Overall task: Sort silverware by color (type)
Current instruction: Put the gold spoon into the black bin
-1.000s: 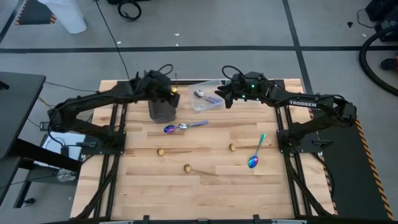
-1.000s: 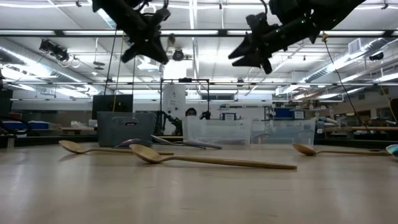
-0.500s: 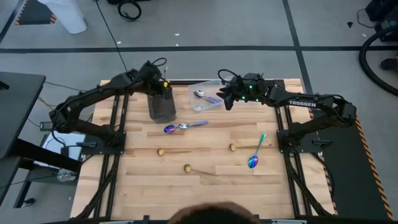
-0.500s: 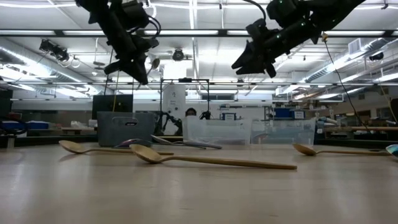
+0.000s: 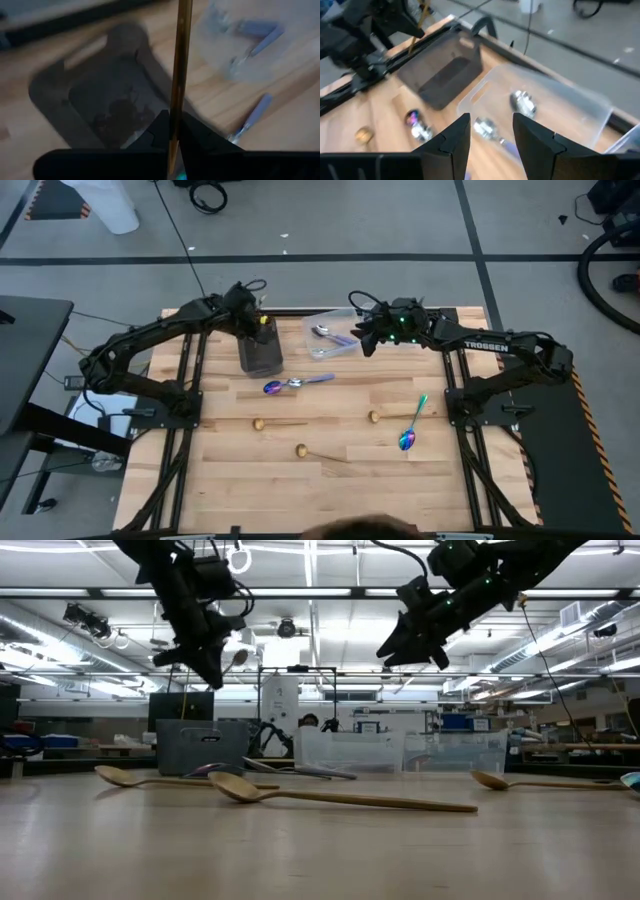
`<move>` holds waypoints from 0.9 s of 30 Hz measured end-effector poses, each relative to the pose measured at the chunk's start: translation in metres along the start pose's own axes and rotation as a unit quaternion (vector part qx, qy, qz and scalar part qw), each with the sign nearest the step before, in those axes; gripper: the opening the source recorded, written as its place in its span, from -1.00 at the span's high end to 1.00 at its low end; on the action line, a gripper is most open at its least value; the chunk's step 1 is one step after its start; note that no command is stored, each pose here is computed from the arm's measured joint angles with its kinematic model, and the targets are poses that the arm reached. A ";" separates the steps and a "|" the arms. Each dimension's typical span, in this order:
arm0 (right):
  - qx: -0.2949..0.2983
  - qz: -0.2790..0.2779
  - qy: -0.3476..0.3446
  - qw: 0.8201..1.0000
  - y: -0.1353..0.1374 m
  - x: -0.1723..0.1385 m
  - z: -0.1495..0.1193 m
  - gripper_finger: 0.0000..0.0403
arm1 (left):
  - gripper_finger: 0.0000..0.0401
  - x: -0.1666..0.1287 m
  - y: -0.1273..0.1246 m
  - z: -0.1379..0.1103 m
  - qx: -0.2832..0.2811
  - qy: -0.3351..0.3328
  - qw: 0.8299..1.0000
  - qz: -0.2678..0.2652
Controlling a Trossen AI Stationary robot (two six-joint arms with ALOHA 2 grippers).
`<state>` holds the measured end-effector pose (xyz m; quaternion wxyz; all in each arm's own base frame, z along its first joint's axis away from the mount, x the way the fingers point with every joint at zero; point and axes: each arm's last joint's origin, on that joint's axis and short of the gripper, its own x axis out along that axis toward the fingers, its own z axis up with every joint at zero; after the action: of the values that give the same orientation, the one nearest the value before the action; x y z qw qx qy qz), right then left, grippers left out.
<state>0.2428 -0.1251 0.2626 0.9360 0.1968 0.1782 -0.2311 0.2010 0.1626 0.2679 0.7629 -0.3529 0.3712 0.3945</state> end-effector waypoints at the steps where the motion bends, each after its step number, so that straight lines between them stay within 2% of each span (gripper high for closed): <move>1: 0.002 0.006 0.010 1.000 0.000 0.000 -0.002 0.22 | 0.84 0.004 0.002 -0.004 -0.001 0.011 1.000 0.005; 8: 0.015 0.058 0.063 0.996 0.004 -0.001 -0.010 0.22 | 0.84 0.029 0.005 -0.032 -0.013 0.038 0.999 0.008; 14: 0.000 0.084 0.073 0.994 0.019 0.000 -0.015 0.22 | 0.84 0.047 0.017 -0.050 -0.006 0.044 0.999 0.022; 19: -0.034 0.078 0.071 0.994 0.033 -0.001 -0.020 0.22 | 0.84 0.054 0.022 -0.063 0.021 0.063 0.997 0.031; 27: -0.030 0.077 0.073 0.994 0.046 -0.002 -0.025 0.22 | 0.83 0.058 0.026 -0.070 0.033 0.075 0.996 0.036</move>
<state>0.2582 -0.0760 0.2552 0.9410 0.1984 0.2370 -0.1379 0.1826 0.1357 0.1790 0.7291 -0.3427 0.4527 0.3820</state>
